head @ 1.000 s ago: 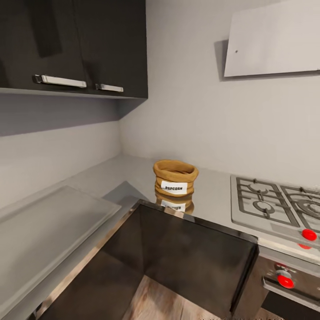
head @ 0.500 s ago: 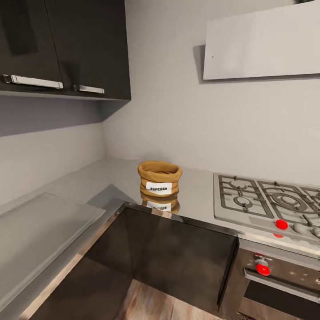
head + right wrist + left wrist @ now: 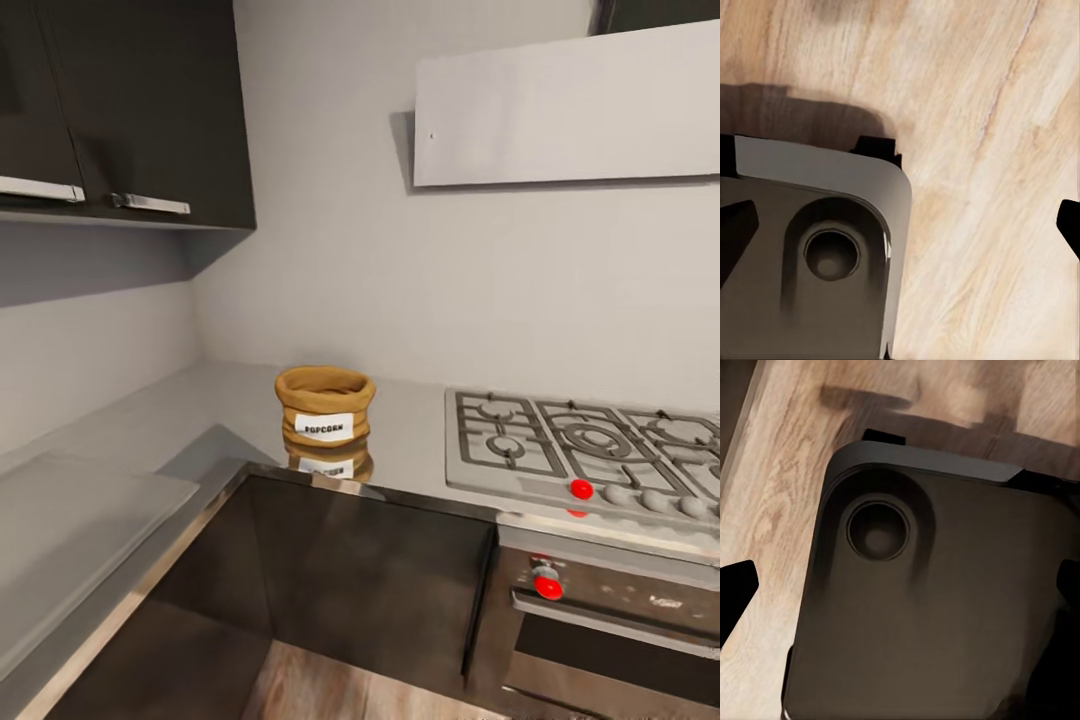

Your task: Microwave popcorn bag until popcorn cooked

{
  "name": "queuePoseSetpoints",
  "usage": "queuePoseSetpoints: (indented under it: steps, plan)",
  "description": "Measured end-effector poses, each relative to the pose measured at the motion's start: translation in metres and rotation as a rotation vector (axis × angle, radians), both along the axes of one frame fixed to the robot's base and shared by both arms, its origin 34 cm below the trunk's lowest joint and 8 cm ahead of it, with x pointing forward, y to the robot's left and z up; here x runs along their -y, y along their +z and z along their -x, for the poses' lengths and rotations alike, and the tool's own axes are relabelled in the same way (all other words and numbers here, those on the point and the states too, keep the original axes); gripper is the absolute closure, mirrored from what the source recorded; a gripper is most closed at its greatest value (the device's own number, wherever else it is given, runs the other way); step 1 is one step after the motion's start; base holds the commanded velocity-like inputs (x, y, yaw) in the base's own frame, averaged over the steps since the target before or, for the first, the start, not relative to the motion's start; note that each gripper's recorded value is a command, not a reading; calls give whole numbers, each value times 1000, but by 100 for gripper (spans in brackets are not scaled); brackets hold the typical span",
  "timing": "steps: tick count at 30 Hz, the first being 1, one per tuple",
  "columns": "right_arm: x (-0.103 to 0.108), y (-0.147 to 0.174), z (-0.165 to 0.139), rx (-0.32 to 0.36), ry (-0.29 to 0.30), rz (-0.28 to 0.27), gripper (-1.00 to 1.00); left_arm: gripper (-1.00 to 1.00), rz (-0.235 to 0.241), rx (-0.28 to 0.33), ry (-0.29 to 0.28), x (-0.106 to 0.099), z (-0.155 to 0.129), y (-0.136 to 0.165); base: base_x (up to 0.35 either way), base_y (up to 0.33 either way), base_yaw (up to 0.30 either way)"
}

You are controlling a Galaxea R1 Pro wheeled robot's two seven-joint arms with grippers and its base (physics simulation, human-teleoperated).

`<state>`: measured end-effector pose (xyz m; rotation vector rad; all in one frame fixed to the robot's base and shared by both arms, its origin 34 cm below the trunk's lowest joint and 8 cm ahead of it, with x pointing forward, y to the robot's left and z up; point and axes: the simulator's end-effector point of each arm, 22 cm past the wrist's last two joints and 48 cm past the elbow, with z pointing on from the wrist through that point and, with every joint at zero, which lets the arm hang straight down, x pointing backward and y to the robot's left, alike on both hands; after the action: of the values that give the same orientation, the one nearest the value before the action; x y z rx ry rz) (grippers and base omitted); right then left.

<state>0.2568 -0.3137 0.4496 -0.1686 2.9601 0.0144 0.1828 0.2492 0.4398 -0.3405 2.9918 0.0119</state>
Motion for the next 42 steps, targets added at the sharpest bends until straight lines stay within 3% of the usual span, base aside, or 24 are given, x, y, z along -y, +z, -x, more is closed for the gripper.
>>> queuePoseSetpoints:
  steps: [42]
  plan:
    - [4,0,0,0,6,5,-100,-100,1,1,2,1,-1,0,57,0,-5]
